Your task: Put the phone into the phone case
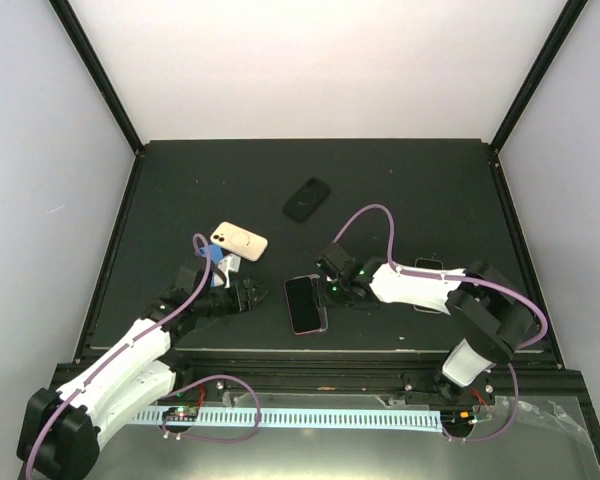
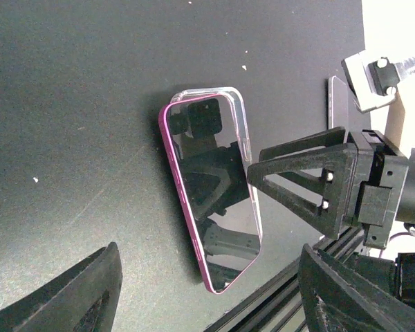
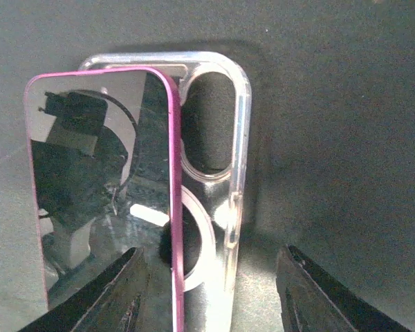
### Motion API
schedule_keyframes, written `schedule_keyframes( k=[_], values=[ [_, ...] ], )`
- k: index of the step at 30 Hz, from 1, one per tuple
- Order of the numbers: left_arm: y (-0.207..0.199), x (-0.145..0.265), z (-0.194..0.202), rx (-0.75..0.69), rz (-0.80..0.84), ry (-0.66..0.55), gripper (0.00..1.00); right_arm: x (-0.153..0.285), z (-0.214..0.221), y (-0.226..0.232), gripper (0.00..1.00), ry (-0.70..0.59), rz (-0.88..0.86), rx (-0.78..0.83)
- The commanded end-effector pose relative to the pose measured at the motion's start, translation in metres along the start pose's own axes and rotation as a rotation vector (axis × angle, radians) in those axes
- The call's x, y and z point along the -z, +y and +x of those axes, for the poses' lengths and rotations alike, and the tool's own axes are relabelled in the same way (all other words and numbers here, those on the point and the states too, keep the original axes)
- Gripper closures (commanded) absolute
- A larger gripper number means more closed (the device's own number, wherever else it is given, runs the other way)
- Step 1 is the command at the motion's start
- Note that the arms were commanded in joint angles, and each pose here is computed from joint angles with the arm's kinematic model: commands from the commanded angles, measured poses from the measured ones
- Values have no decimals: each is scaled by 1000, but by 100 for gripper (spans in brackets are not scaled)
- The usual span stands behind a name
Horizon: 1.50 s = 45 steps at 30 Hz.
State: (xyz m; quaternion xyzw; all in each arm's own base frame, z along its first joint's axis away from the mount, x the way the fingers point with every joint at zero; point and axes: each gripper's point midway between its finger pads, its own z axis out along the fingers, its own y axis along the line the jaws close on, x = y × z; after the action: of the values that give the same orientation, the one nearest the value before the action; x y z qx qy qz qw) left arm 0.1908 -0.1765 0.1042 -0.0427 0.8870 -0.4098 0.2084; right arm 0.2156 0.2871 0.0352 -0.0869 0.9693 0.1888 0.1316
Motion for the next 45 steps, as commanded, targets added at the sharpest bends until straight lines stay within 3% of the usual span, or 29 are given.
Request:
schedule_keyframes(
  k=[1,11,17,22,34,45],
  values=[
    [-7,-7,-5,-16,31,-12,29,-9,0,0,50,2,-21,-3],
    [1,-27,3,-10,9,13,39,-19,11,7,68,45,-88,-26],
    [6,-42,9,-11,-6,46,49,-26,20,14,73,79,-144,-71],
    [7,-54,14,-17,-19,71,59,-31,26,19,74,103,-191,-113],
    [16,-72,24,-16,-65,110,64,-28,29,16,74,98,-197,-130],
    [10,-85,16,-29,-63,111,77,-22,33,19,74,93,-236,-130]
  ],
)
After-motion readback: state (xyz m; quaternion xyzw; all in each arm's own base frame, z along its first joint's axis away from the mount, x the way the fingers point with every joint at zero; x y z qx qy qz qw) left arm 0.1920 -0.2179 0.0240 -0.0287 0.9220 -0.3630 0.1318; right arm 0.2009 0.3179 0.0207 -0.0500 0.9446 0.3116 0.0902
